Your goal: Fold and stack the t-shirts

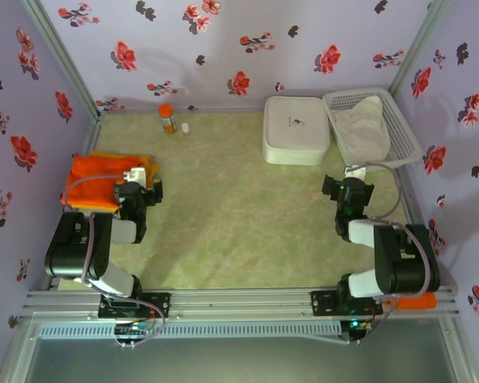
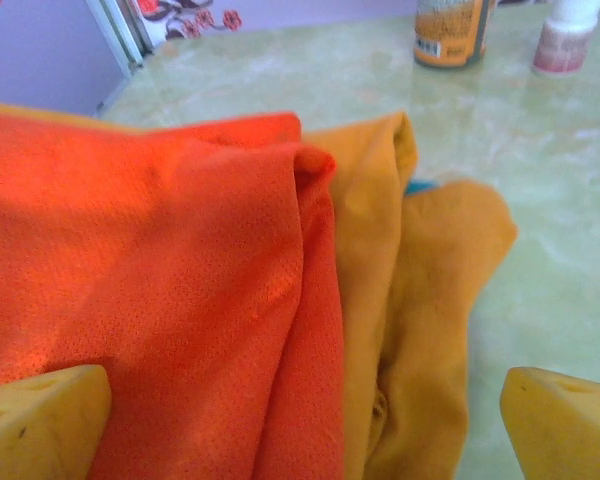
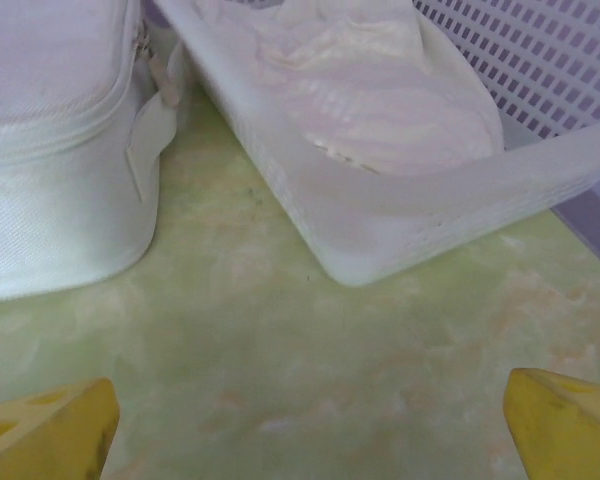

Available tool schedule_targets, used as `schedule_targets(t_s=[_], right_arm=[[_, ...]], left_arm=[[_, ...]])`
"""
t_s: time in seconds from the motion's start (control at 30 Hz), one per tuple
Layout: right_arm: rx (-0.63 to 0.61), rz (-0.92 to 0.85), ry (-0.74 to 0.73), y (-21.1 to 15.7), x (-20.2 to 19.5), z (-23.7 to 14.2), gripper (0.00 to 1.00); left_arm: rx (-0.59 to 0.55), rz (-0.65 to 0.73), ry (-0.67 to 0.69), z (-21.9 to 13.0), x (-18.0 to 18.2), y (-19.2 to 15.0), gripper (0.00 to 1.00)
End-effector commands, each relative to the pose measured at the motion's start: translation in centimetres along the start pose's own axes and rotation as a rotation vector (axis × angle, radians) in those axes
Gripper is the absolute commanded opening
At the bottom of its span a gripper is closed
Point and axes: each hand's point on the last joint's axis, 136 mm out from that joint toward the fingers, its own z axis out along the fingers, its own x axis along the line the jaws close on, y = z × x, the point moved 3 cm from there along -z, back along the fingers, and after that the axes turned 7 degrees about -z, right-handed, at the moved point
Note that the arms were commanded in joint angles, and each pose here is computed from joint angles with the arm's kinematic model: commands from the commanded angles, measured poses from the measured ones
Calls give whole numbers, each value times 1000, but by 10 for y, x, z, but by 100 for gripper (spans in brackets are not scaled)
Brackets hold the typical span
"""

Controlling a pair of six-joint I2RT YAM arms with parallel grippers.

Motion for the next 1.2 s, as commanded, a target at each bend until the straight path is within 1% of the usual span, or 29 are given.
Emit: schedule_targets(t_s=[0.0, 0.07, 0.13, 0.17, 0.23, 0.3, 0.37, 0.67, 1.17], right_arm=[[-56, 84, 80, 5, 6, 11, 99], [-76, 79, 89, 2, 10, 19, 100], [-22, 67, 93, 0, 11, 18, 100], [-30, 66, 91, 0, 11, 17, 99], [-60, 73, 77, 1, 8, 17, 99], [-41, 78, 58, 1, 6, 15, 100], [-57, 75, 58, 1, 6, 16, 99], [-47, 73, 61, 1, 7, 16, 99], [-39, 47, 97, 1, 14, 17, 99]], left_arm=[[-106, -13, -30, -1, -2, 22, 100], [-79, -29, -14, 4, 2, 21, 100], [-49, -78, 5, 9, 12, 23, 100], [-45, -93, 0, 10, 16, 22, 100], [-44, -93, 0, 10, 16, 22, 100], [-47, -93, -1, 10, 16, 22, 100], [-48, -93, -2, 9, 16, 21, 100], [-45, -92, -4, 10, 15, 22, 100], [-46, -92, -4, 9, 15, 22, 100]])
